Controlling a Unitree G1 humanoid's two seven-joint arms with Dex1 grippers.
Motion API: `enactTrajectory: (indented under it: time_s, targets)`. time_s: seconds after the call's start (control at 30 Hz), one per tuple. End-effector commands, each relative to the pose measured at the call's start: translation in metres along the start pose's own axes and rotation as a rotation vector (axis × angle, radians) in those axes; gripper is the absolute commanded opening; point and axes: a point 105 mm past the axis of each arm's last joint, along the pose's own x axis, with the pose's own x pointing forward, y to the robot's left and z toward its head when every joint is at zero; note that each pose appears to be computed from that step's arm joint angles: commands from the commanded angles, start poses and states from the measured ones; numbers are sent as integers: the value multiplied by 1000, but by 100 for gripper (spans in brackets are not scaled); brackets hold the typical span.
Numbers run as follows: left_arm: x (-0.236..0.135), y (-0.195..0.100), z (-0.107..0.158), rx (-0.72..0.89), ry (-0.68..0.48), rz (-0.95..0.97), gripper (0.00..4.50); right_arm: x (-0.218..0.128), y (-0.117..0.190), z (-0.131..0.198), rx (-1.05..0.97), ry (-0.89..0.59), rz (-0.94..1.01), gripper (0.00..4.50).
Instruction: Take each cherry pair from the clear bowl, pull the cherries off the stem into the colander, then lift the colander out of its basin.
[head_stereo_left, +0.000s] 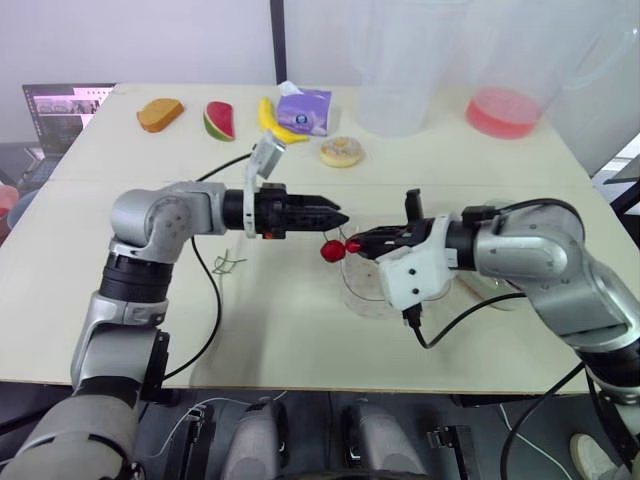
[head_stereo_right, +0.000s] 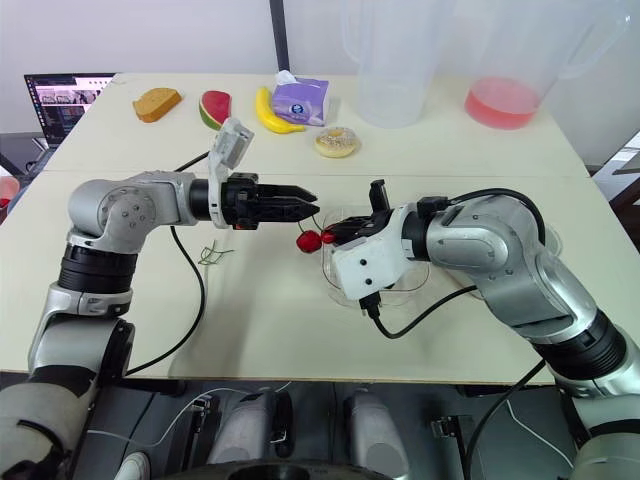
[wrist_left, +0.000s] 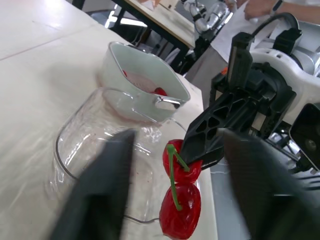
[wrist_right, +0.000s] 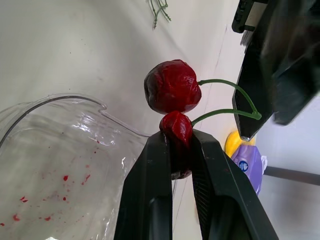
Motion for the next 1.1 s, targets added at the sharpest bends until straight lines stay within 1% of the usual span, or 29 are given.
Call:
enactTrajectory:
  time_s: [0.03, 0.07, 0.33, 0.53, 0.6, 0.63, 0.67, 0.7, 0.77, 0.87, 0.97, 1.03, 1.1]
  targets:
    - [1, -5, 11, 51, -2, -18, 46, -7, -9, 8, -38, -12, -40, 17]
    - [1, -5, 11, 48, -3, -21, 5, -7, -9, 8, -38, -13, -40, 17]
    - [1, -6, 12, 49, 3, -30, 5, -7, -10, 10, -28, -19, -41, 17]
    - [1, -8, 12, 59, 8, -38, 5, -8, -11, 11, 21, -25, -55, 17]
    - [1, -8, 12, 67, 9, -38, 0, -9, -12, 9, 53, -16, -61, 110]
    - [1, -9, 12, 71, 8, -41, 0, -9, -11, 6, 77, -5, -57, 131]
    - [0, -10, 13, 75, 6, -44, 0, -11, -10, 4, 101, 5, -54, 176]
    - [-1, -11, 15, 99, 5, -40, 0, -15, -10, -1, 174, 13, -51, 237]
    - [-3, -10, 19, 143, 3, -25, 0, -21, -10, -6, 277, 14, -50, 328]
    - [-6, -12, 25, 233, 7, -2, 0, -30, -15, -9, 501, -32, -69, 328]
    - [-9, -21, 26, 440, 65, 15, 0, -36, -17, -14, 838, -87, -54, 328]
    - [-10, -27, 22, 523, 98, 11, 0, -36, -16, -11, 965, -123, -14, 328]
    - [-10, -31, 19, 548, 110, -2, 0, -34, -15, -6, 1024, -148, 23, 328]
